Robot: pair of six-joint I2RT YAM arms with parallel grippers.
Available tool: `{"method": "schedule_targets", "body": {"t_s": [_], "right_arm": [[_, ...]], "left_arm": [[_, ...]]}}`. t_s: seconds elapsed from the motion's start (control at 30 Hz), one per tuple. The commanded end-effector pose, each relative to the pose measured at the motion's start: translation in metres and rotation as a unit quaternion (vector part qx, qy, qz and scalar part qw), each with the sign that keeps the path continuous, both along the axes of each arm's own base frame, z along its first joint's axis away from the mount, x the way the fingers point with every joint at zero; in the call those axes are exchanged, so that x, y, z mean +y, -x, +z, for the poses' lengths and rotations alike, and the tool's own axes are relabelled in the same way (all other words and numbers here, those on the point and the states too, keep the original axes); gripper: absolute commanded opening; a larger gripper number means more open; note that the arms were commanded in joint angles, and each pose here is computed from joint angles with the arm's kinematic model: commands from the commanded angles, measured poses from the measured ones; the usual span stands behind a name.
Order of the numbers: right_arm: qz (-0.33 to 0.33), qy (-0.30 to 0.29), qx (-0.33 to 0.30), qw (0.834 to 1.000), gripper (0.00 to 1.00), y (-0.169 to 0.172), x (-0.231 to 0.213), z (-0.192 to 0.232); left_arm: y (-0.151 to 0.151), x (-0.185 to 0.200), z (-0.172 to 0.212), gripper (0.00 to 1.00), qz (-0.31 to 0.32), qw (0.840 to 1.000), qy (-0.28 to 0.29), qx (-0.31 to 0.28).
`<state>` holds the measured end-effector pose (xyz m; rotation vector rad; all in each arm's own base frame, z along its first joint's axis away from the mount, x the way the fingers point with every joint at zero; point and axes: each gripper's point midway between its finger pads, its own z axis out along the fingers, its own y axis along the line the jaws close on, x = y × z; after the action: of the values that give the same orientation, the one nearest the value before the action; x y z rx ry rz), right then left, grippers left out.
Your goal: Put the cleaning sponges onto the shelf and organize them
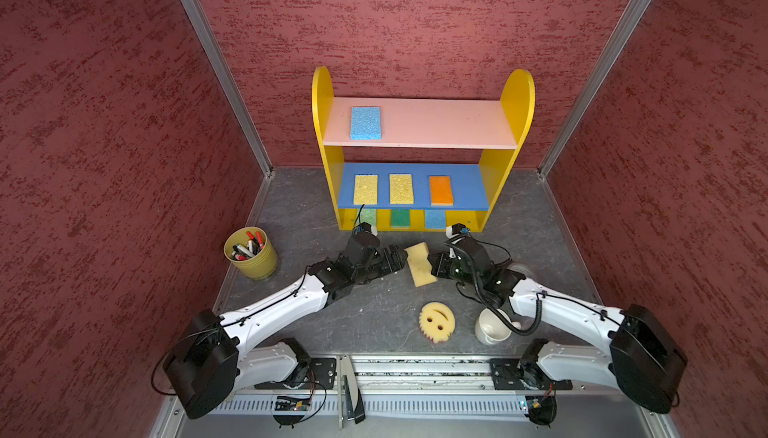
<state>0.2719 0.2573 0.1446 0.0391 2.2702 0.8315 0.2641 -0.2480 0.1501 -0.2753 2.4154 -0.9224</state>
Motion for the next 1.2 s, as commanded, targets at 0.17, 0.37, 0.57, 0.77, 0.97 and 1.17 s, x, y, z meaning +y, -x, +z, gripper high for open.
{"method": "schedule_targets", "body": {"t_s": [0.17, 0.37, 0.57, 0.77, 0.97, 1.17], "right_arm": [[0.028, 0.150, -0.120, 0.981, 0.00, 0.004, 0.001, 0.017], [0.047, 0.182, -0.160, 0.969, 0.00, 0.008, 0.016, 0.022], [0.063, 0.196, -0.204, 0.957, 0.00, 0.011, 0.040, 0.036], [0.088, 0.203, -0.259, 0.940, 0.00, 0.025, 0.075, 0.051], [0.118, 0.215, -0.273, 0.930, 0.00, 0.036, 0.102, 0.046], [0.116, 0.195, -0.278, 0.933, 0.00, 0.039, 0.107, 0.049]], "left_arm": [[-0.025, -0.002, 0.047, 0.97, 0.017, 0.999, 0.011, -0.030], [-0.022, -0.019, 0.039, 0.98, -0.002, 1.000, 0.030, 0.004], [-0.018, -0.028, 0.018, 0.98, -0.007, 0.999, 0.013, 0.037], [-0.023, -0.030, 0.021, 0.98, -0.003, 1.000, 0.007, 0.029], [-0.026, -0.028, 0.025, 0.83, -0.002, 1.000, 0.003, 0.016], [-0.028, -0.020, 0.026, 0.40, 0.008, 1.000, 0.000, 0.009]]}}
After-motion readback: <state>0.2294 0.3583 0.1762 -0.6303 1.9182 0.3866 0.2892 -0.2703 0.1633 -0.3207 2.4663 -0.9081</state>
